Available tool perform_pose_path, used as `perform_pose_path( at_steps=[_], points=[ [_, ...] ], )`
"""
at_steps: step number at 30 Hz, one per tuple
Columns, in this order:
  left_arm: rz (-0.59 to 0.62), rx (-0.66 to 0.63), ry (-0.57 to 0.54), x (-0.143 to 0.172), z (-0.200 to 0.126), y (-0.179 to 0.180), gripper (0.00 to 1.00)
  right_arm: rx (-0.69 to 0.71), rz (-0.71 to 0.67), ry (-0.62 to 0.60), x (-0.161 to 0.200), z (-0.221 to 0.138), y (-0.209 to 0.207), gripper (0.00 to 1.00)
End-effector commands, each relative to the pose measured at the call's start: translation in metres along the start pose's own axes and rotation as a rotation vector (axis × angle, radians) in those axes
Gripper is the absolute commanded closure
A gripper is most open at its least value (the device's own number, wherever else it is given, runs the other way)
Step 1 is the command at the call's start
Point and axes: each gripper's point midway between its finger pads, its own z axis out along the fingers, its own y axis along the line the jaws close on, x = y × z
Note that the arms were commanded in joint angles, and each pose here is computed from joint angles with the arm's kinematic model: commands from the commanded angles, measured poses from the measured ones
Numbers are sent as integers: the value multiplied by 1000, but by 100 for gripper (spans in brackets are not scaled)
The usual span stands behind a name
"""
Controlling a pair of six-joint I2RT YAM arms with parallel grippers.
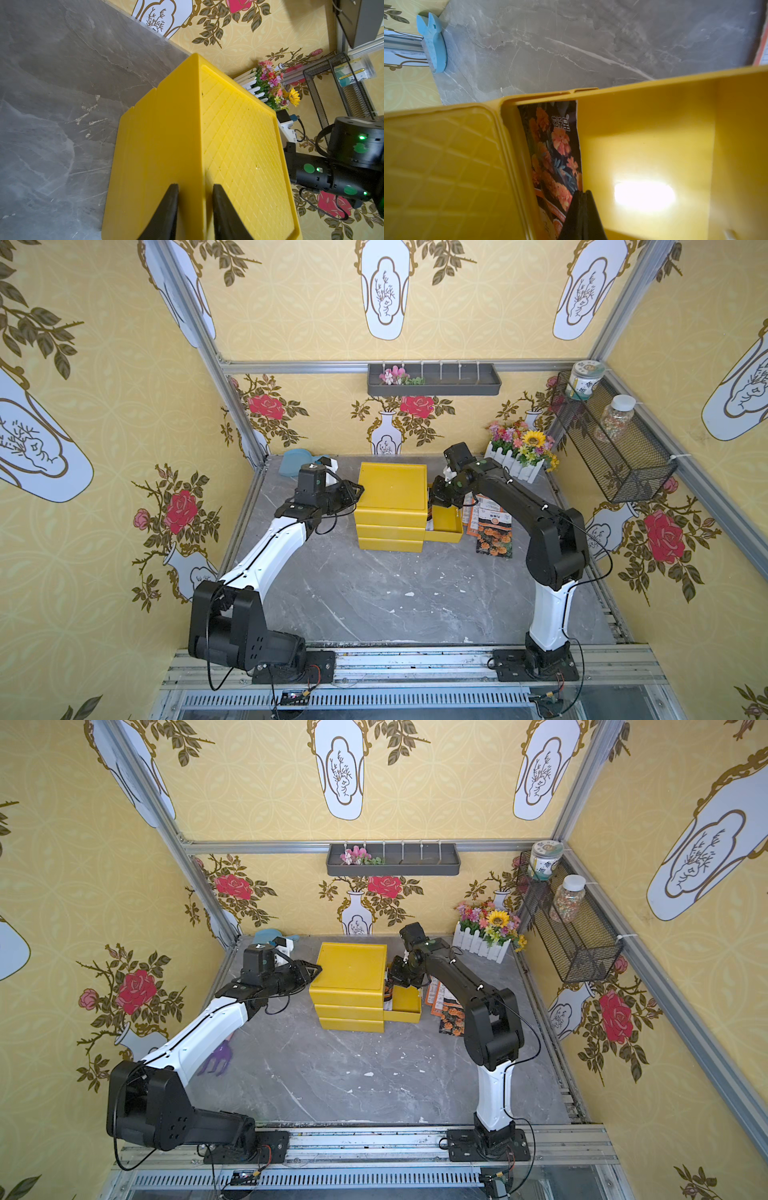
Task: Take the seed bags out of the drawer
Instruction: Pick up the seed packet from the drawer.
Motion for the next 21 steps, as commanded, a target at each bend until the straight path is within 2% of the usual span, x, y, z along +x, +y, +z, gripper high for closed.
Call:
perform_pose_path(
  at_steps=[1,21],
  points=[
    [-79,-140,190,51,1,38,68,45,-31,-26,-4,-13,-8,100],
    [-84,-135,195,47,7,37,68,128,-42,-134,-30,-90,-59,100]
  ],
)
